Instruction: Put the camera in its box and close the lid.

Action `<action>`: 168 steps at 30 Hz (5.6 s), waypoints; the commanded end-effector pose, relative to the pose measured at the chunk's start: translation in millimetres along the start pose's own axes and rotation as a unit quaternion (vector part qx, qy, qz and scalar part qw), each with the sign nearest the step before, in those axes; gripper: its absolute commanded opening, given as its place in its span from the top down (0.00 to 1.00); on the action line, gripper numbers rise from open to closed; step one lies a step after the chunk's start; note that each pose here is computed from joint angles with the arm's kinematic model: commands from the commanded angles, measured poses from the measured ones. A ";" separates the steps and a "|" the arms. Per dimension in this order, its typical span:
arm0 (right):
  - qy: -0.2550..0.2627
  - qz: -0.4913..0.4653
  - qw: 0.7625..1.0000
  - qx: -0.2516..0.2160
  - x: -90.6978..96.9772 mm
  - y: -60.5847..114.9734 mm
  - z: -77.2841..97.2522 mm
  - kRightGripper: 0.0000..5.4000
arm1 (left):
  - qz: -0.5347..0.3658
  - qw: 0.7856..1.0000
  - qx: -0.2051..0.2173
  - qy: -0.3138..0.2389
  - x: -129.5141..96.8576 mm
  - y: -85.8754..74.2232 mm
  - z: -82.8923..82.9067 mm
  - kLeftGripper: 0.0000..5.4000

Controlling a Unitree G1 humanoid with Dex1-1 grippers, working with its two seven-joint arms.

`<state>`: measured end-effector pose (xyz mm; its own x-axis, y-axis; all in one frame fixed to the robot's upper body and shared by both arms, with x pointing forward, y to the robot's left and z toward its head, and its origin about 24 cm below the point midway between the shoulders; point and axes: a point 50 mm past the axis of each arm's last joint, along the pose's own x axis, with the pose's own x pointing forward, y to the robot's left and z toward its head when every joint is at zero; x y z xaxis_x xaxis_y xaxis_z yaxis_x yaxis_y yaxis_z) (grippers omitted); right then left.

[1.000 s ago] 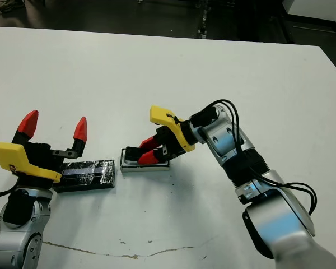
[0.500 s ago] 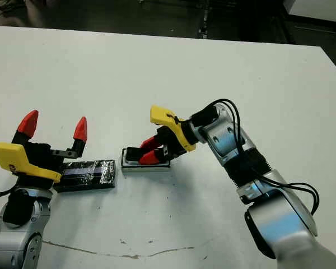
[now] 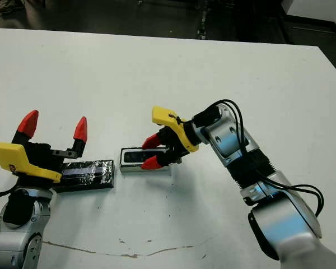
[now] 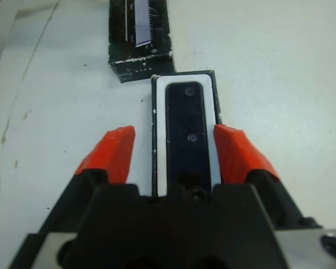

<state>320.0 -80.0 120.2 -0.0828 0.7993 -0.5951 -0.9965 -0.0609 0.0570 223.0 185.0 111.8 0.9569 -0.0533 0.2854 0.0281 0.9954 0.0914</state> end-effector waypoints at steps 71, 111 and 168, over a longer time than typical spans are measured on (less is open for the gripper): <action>-0.325 -0.583 0.712 0.216 -67.7 100.5 -98.0 0.98 | -0.582 0.792 0.152 0.107 57.9 101.9 77.3 0.00; -0.327 -0.577 0.714 0.221 -64.9 101.3 -103.1 1.00 | -0.706 0.686 0.047 0.171 43.6 63.9 14.9 0.00; -0.335 -0.561 0.723 0.225 -65.2 100.0 -103.0 1.00 | -0.616 0.726 0.002 0.305 22.5 55.5 -34.4 0.00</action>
<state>225.2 -196.7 83.8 0.9479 0.3123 0.0622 -0.3184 0.9284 0.1915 259.7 238.1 94.4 0.1434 -0.8769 -0.4588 0.9785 0.1951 -0.0673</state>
